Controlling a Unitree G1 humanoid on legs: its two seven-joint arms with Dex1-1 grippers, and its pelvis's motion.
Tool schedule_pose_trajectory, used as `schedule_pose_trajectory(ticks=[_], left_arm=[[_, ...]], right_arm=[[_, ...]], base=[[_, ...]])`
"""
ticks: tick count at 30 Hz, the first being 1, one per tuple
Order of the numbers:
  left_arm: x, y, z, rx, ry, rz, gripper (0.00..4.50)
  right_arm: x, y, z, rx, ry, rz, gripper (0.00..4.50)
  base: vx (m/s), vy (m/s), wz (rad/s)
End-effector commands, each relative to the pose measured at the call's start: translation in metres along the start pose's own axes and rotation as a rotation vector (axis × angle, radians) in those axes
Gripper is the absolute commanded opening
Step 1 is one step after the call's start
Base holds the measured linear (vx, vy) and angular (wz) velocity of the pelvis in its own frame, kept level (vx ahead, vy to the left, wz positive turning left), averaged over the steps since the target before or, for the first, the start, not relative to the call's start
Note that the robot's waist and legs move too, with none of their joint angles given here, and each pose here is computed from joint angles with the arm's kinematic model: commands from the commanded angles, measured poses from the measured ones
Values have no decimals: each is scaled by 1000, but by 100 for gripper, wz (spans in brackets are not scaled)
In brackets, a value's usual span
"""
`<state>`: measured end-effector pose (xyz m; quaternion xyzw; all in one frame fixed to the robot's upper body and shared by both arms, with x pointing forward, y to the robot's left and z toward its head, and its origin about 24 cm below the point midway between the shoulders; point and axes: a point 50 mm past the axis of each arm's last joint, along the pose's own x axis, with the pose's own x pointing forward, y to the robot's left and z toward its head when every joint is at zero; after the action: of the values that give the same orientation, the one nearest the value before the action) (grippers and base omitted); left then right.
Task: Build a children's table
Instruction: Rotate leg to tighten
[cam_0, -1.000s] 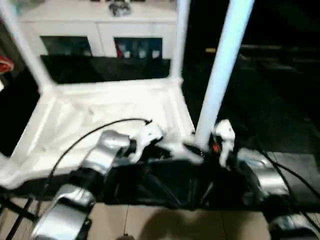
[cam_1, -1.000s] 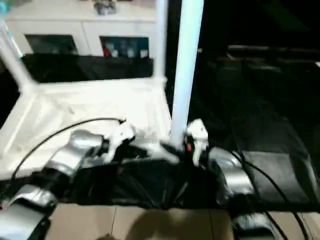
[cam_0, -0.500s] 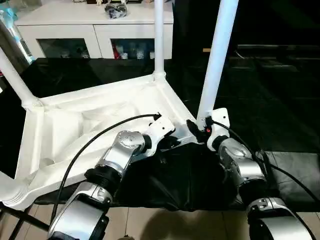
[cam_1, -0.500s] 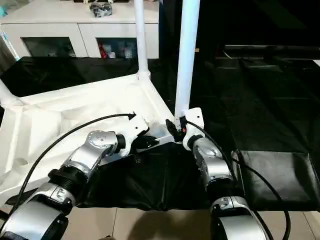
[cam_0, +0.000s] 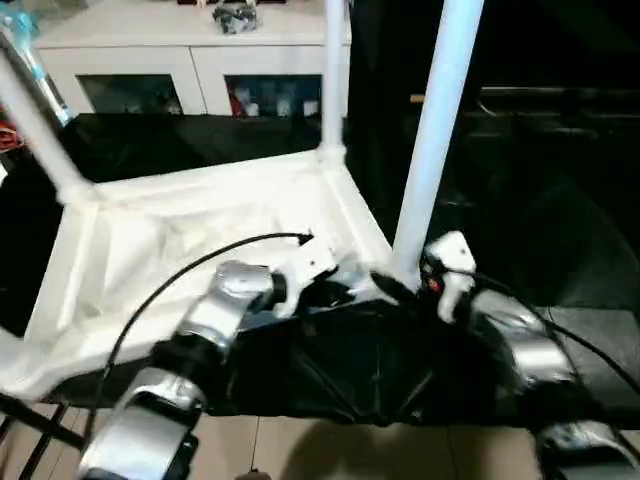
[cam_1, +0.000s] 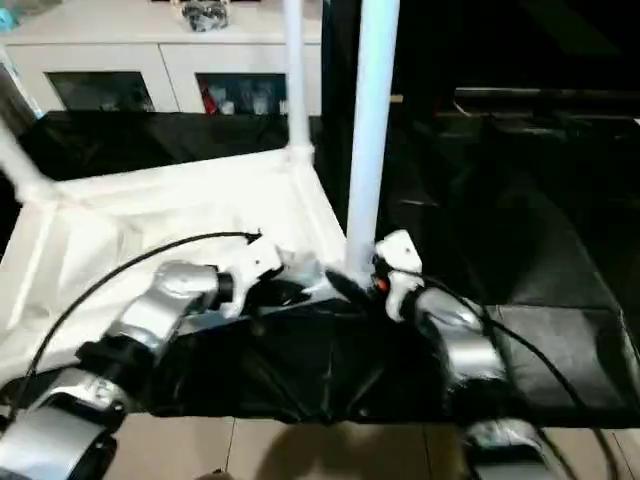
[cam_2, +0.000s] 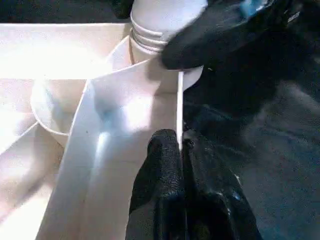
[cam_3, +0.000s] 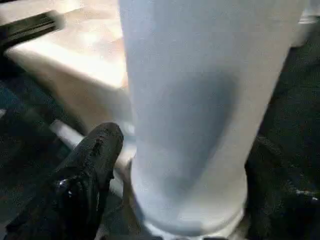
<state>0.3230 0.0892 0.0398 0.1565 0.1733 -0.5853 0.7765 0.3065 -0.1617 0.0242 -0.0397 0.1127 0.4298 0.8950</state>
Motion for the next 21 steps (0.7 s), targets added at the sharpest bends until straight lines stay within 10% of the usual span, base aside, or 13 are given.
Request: schedule_pose_trajectory(ticks=[1, 21], left_arm=[[3, -1, 19, 50, -99, -26, 0], [-29, -4, 5, 80, -39, -267, 0]], right_arm=[[15, 37, -4, -33, 20, 304, 364], [-19, 44, 3, -50, 95, 639, 283]], base=[[0, 0, 0], [0, 0, 0]])
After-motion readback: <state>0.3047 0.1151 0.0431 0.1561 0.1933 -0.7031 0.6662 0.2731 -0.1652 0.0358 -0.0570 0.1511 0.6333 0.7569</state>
